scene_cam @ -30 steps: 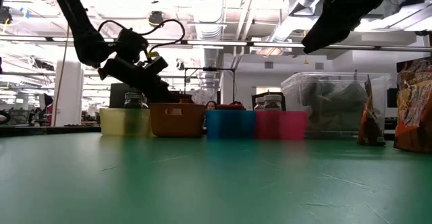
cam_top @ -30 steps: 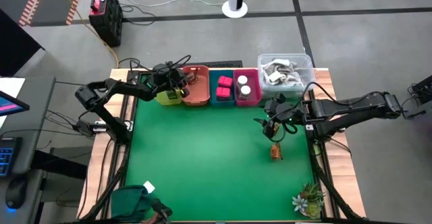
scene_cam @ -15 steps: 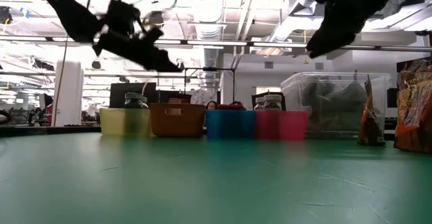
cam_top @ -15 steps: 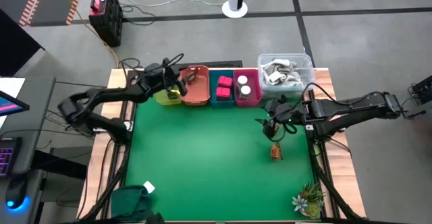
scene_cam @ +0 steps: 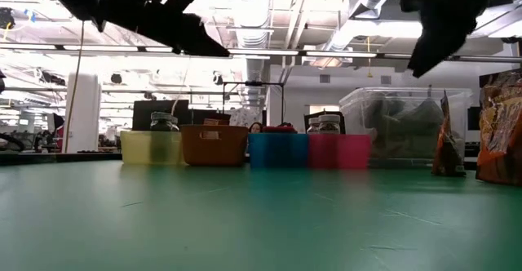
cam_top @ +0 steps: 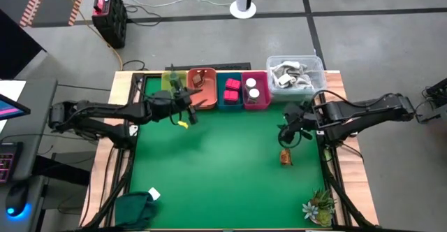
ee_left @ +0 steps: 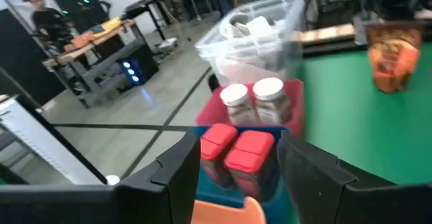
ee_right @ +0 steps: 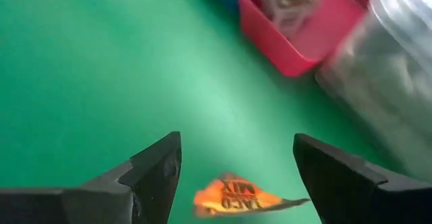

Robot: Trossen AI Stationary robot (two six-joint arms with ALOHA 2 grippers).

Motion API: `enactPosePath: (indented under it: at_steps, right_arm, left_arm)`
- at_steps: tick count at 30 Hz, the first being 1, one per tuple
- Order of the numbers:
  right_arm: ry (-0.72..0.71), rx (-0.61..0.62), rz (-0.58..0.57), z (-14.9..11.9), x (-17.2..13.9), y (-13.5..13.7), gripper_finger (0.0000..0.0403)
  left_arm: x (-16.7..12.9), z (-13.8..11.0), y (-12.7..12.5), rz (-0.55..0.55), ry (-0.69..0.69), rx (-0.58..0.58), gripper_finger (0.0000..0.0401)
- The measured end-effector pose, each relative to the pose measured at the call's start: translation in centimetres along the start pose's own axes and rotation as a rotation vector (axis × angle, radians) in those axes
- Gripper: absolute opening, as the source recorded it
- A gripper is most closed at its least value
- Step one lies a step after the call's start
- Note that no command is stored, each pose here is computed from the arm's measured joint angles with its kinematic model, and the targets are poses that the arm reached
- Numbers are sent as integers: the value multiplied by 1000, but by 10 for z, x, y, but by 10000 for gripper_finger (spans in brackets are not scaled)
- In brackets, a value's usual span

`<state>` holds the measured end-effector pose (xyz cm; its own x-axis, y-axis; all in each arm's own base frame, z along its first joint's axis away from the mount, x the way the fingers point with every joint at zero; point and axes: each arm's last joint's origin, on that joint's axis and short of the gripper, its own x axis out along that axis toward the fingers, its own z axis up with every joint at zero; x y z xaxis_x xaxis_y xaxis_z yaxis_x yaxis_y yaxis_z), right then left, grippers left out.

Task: Sort spices by type
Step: Put the top orange seasoning bag into the orange bin

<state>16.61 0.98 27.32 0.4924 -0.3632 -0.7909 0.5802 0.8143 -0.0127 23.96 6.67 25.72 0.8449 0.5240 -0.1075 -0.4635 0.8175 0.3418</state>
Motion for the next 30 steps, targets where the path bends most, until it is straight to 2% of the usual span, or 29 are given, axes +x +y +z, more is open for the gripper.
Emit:
enactPosePath:
  at_steps: [7,10,17,21,23,26,30]
  right_arm:
    - [103,-588,48,-2,-19,-2,310]
    - [111,-739,55,-3,-20,-3,310]
    - [242,-829,22,-8,-11,-1,282]
    - [322,-859,-3,-9,0,6,262]
    - [359,-882,-14,-8,8,9,252]
    - [423,-906,-34,-7,21,13,233]
    - [514,-955,-55,-8,38,14,187]
  left_arm:
    - [-5,-4,-18,-86,65,42,188]
    - [-7,-6,-21,-105,85,61,188]
    - [-9,-6,-27,-130,97,8,188]
    - [-11,-3,-31,-145,80,10,188]
    - [-12,-1,-32,-147,58,-26,188]
    - [-14,12,-36,-149,-37,-124,188]
    - [-26,40,-40,-187,-150,-142,188]
